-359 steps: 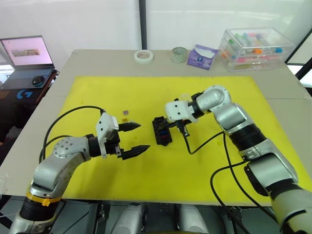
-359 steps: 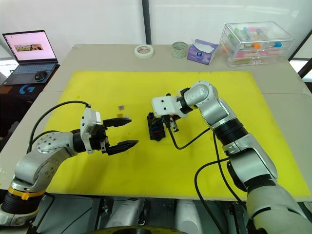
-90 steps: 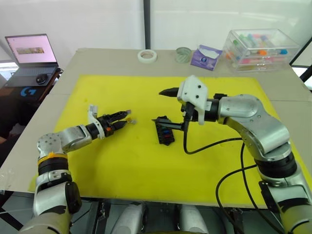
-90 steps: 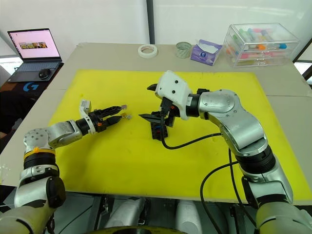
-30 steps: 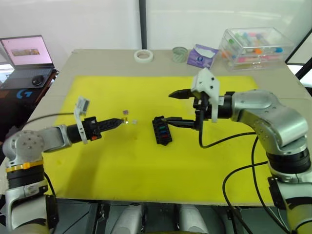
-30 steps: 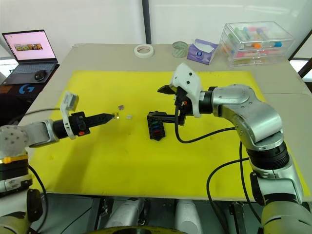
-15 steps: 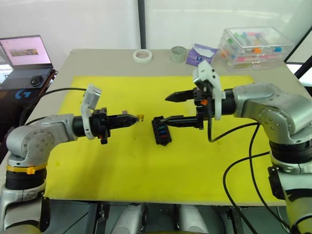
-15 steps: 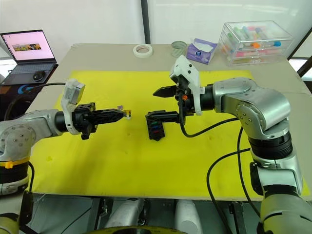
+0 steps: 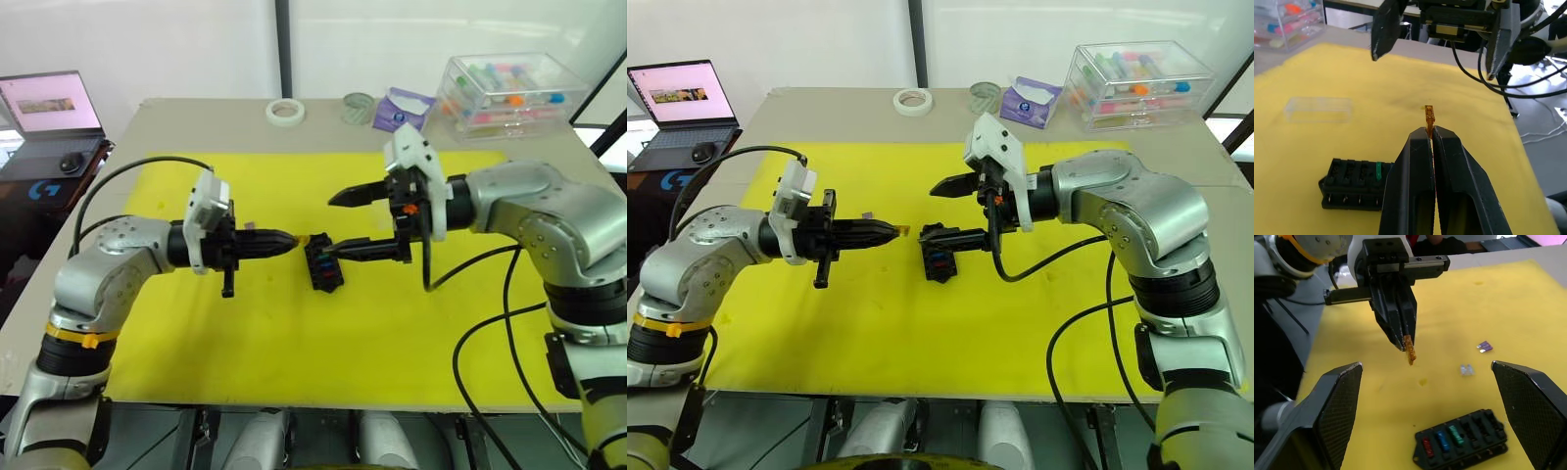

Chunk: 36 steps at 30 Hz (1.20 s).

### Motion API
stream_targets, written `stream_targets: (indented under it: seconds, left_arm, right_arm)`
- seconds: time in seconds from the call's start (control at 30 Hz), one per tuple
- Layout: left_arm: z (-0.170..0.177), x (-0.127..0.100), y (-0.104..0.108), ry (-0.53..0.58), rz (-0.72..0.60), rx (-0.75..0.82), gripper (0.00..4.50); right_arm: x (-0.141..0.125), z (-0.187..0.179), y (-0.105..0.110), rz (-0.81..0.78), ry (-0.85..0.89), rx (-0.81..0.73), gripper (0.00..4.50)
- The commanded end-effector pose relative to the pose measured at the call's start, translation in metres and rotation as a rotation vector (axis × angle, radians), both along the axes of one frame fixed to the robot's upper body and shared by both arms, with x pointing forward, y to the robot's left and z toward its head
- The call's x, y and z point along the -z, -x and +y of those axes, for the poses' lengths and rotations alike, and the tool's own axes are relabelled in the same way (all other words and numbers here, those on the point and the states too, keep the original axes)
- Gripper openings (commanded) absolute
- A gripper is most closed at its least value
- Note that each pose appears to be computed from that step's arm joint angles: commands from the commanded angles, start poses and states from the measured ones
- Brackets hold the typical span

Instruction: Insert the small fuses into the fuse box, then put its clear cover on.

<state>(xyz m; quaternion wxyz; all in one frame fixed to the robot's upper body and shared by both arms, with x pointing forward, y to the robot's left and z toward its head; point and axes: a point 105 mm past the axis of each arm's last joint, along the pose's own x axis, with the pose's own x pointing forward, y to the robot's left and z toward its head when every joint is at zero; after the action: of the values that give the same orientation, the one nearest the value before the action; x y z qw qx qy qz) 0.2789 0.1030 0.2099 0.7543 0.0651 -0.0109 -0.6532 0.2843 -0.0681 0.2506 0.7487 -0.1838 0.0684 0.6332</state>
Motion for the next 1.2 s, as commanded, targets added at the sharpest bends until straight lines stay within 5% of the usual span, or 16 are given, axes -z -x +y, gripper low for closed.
stream_targets:
  seconds: [0.03, 0.57, 0.73, 1.2]
  left_arm:
    - [-0.005, -0.007, 0.004, -0.012, -0.083, 0.022, 0.0]
    - [-0.011, -0.006, -0.002, -0.025, -0.185, 0.002, 0.0]
    - [-0.013, -0.003, -0.001, -0.045, -0.197, 0.009, 0.0]
    - [-0.014, -0.003, -0.003, -0.056, -0.243, -0.012, 0.0]
  right_arm:
    - [-0.008, 0.003, 0.004, -0.072, 0.02, -0.03, 3.52]
    - [0.003, 0.013, 0.003, -0.151, 0.097, -0.033, 3.52]
    - [0.005, 0.014, 0.006, -0.155, 0.108, -0.039, 2.01]
    - [0.012, 0.015, 0.005, -0.166, 0.148, -0.035, 2.01]
